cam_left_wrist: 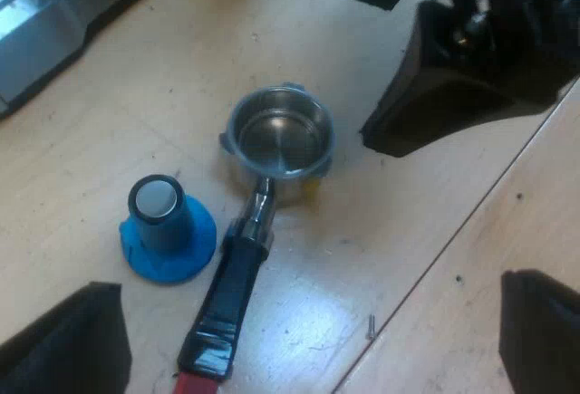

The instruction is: Put the handle in the coffee machine

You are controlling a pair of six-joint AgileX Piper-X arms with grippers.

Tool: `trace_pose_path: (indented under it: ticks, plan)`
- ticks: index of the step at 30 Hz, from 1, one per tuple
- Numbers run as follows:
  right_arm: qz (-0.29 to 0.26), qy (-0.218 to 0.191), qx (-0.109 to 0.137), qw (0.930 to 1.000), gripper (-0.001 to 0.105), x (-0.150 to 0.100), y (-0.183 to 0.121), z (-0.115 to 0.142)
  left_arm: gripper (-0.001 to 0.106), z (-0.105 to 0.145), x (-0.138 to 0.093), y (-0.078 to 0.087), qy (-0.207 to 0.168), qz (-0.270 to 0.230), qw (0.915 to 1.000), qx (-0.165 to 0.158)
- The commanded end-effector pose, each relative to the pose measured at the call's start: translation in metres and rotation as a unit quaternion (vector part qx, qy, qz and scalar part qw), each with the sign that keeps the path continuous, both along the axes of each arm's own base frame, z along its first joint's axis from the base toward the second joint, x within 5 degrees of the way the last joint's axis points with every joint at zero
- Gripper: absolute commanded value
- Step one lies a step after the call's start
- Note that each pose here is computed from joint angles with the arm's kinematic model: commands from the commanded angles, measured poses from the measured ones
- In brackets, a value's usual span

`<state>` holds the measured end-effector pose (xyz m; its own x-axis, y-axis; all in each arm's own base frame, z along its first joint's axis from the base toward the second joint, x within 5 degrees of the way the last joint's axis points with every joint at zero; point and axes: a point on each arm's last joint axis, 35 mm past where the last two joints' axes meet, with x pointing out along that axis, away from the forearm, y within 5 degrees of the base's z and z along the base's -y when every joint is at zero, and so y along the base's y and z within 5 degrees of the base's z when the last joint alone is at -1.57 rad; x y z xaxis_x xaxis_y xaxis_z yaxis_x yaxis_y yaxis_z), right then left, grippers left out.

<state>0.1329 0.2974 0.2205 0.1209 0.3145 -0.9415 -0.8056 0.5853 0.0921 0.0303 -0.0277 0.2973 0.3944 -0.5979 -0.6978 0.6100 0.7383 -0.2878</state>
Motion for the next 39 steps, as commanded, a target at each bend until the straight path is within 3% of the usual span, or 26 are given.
trace_pose_path:
  ticks: [1, 7, 13, 18, 28, 39]
  plan:
    - [-0.008, 0.002, 0.010, 0.9999, 0.092, 0.007, 0.004, 0.001, 0.085, 0.001, 0.000, 0.000, -0.005, -0.005, 1.0000, -0.002]
    - [-0.018, 0.016, 0.032, 0.9992, 0.092, 0.016, 0.014, -0.003, 0.085, 0.002, 0.001, -0.001, -0.018, -0.012, 0.9998, -0.002]
    - [-0.034, 0.030, 0.013, 0.9989, 0.092, 0.027, 0.033, -0.022, 0.085, 0.002, 0.001, -0.001, -0.025, -0.020, 0.9995, 0.003]
    - [-0.059, 0.050, -0.005, 0.9970, 0.092, 0.033, 0.031, -0.031, 0.085, 0.002, 0.001, -0.001, -0.025, -0.020, 0.9995, 0.003]
    - [-0.061, 0.051, 0.010, 0.9968, 0.092, 0.038, 0.033, -0.033, 0.085, 0.002, 0.001, -0.001, -0.025, -0.020, 0.9995, 0.003]
    - [-0.059, 0.071, -0.006, 0.9958, 0.092, 0.040, 0.039, -0.059, 0.085, 0.002, 0.001, -0.001, -0.025, -0.020, 0.9995, 0.003]
